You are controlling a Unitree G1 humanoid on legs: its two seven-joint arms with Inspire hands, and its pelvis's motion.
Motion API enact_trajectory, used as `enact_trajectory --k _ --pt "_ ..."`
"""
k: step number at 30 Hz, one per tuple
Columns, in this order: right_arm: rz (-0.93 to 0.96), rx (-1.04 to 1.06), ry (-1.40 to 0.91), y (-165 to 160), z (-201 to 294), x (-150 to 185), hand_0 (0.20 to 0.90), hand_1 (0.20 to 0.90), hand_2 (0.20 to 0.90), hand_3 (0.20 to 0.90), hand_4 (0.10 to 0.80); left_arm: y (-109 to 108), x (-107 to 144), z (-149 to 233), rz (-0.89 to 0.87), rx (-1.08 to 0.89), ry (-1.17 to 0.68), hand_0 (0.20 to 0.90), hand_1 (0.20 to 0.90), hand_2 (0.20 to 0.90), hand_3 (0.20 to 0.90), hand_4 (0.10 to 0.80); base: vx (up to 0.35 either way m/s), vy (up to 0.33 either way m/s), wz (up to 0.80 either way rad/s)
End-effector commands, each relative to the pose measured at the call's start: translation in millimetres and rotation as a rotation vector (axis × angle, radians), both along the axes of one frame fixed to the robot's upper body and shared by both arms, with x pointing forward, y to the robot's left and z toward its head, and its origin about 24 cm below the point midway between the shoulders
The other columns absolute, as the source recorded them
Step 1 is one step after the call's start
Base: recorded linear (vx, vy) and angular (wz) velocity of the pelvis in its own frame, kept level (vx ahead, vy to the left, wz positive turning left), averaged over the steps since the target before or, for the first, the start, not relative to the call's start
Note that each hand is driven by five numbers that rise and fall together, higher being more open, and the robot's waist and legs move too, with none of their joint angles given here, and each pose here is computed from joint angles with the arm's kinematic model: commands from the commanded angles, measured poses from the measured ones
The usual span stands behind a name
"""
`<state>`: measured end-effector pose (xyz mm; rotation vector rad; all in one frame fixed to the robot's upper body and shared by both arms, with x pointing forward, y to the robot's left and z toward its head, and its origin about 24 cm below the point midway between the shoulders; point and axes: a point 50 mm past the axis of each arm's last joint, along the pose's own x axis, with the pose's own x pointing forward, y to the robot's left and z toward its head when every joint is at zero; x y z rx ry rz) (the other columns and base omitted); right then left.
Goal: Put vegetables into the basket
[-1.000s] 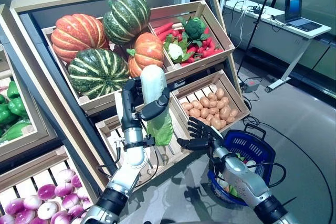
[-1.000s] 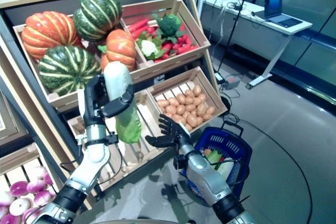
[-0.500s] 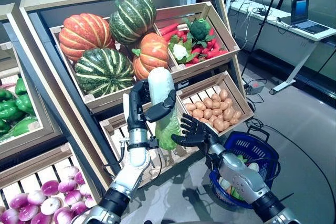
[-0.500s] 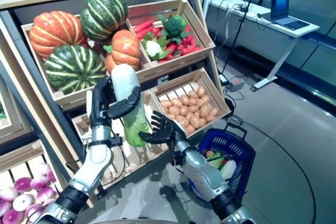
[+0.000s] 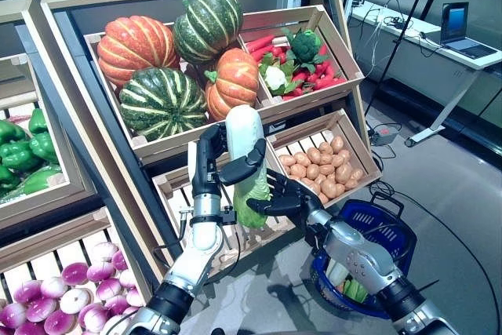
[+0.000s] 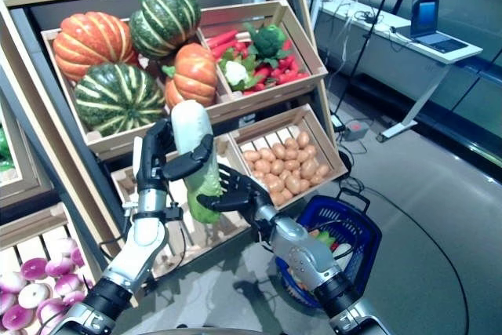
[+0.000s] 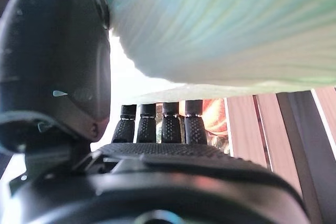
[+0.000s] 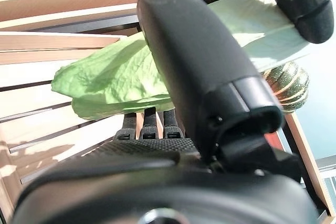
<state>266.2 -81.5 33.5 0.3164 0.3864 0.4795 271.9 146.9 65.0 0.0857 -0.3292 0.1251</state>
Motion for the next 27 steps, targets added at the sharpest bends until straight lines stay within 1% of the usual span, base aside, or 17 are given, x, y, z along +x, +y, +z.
enact_trajectory --k 1,9,16,26,27 --pt "0.123 0.159 -0.25 30.6 67.7 25.1 0.9 0.9 0.9 0.9 0.8 -22.2 16.7 59.4 -0.164 -0.048 -0.322 0.3 0.3 0.3 0.3 0.4 0.0 0.0 0.0" --pt "0.168 0.167 -0.131 39.3 57.3 30.8 0.9 0.9 0.9 0.9 0.8 -30.3 13.1 67.7 -0.262 -0.069 -0.372 0.3 0.3 0.3 0.3 0.4 0.0 0.0 0.0" --pt "0.128 0.199 -0.036 40.6 45.8 38.5 0.9 0.9 0.9 0.9 0.8 -40.8 9.2 78.4 -0.34 -0.054 -0.417 0.3 0.3 0.3 0.3 0.4 0.003 -0.005 0.04" --pt "0.127 0.219 0.029 50.1 39.7 43.4 0.9 0.9 0.9 0.9 0.8 -50.9 4.9 79.3 -0.432 -0.049 -0.413 0.3 0.3 0.3 0.3 0.4 0.001 -0.001 0.02" --pt "0.119 0.228 0.027 50.2 41.0 44.9 0.724 0.724 0.724 0.724 0.682 -51.8 4.6 79.4 -0.439 -0.05 -0.411 0.3 0.3 0.3 0.3 0.4 0.0 0.0 0.0"
